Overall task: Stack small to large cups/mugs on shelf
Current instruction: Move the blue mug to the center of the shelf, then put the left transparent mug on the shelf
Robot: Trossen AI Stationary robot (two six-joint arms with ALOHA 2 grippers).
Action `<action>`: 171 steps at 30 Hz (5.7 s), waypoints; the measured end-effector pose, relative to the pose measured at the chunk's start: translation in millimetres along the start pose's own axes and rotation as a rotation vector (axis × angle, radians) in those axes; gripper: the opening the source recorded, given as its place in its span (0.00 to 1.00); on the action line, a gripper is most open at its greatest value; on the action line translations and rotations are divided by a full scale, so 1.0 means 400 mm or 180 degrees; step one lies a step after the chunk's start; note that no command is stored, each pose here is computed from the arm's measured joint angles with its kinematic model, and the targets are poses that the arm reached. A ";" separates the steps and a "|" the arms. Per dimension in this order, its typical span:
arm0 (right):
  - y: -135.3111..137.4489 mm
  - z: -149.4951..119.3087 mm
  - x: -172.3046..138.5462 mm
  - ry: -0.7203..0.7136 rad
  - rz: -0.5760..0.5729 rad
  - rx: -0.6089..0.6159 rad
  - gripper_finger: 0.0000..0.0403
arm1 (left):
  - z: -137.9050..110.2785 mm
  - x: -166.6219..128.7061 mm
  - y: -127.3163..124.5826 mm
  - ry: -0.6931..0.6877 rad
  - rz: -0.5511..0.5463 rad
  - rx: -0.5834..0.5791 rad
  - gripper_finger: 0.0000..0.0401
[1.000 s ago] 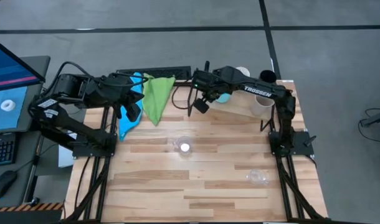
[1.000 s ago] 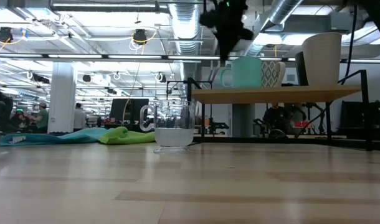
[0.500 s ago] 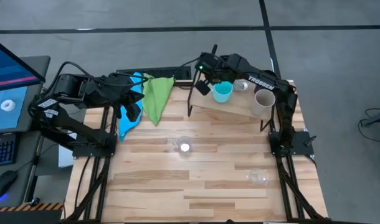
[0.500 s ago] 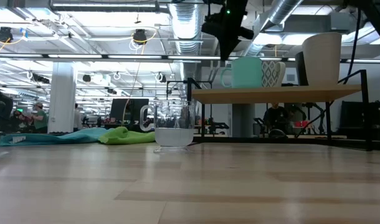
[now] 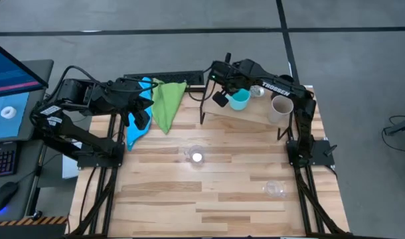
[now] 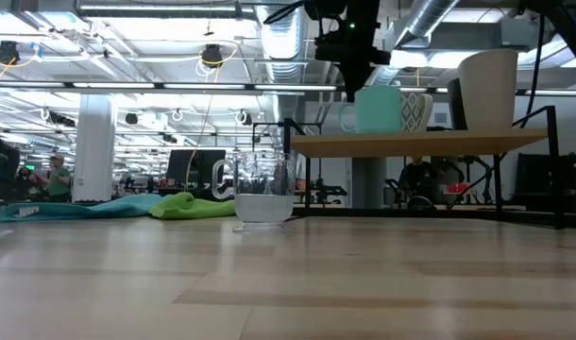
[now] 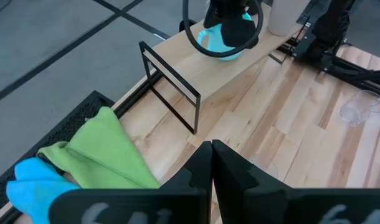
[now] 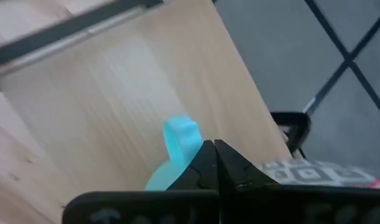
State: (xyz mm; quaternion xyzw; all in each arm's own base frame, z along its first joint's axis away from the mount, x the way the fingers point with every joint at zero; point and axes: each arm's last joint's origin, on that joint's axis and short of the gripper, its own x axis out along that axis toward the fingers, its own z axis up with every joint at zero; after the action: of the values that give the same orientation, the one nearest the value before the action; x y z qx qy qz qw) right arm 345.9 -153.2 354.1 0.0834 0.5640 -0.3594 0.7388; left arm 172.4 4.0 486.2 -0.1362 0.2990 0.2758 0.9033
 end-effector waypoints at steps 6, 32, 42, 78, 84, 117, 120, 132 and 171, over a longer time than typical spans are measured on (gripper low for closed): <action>0.002 -0.017 -0.003 0.0176 -0.0119 -0.0004 0.01 | 0.000 0.000 0.000 0.0001 -0.0001 0.0016 0.00; 0.049 -0.043 -0.025 0.0303 -0.0101 -0.0033 0.02 | 0.000 0.000 0.000 0.0005 -0.0004 0.0063 0.00; 0.042 -0.041 -0.035 0.0229 -0.0179 -0.0014 0.01 | -0.001 0.000 -0.001 0.0029 -0.0050 0.0065 0.00; 0.028 -0.061 -0.083 0.0085 -0.0161 -0.0028 0.01 | -0.001 0.000 -0.002 0.0047 -0.0087 0.0080 0.00; 0.021 -0.087 -0.145 -0.0144 -0.0186 -0.0111 0.01 | -0.001 0.000 -0.002 0.0052 -0.0097 0.0081 0.00; -0.034 -0.134 -0.109 -0.0481 -0.0266 0.0126 0.01 | 0.001 0.000 0.000 -0.0022 0.0002 0.0138 0.00; -0.032 -0.116 -0.085 -0.0427 -0.0274 0.0093 0.01 | 0.001 0.000 -0.002 0.0004 -0.0046 0.0117 0.00; -0.022 -0.122 -0.048 -0.0028 -0.0209 0.0003 0.01 | 0.000 0.000 -0.002 0.0030 -0.0076 0.0090 0.00; -0.103 -0.431 -0.490 -0.1240 0.0991 0.0647 0.11 | -0.237 0.400 -0.125 0.0580 -0.1065 0.0136 0.39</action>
State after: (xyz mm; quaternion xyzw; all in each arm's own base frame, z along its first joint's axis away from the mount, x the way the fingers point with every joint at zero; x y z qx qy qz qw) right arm 166.1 -6.2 480.3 0.1721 0.3525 -0.3056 0.8676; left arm 264.3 -8.5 317.5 -0.1893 0.3585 0.1018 0.9084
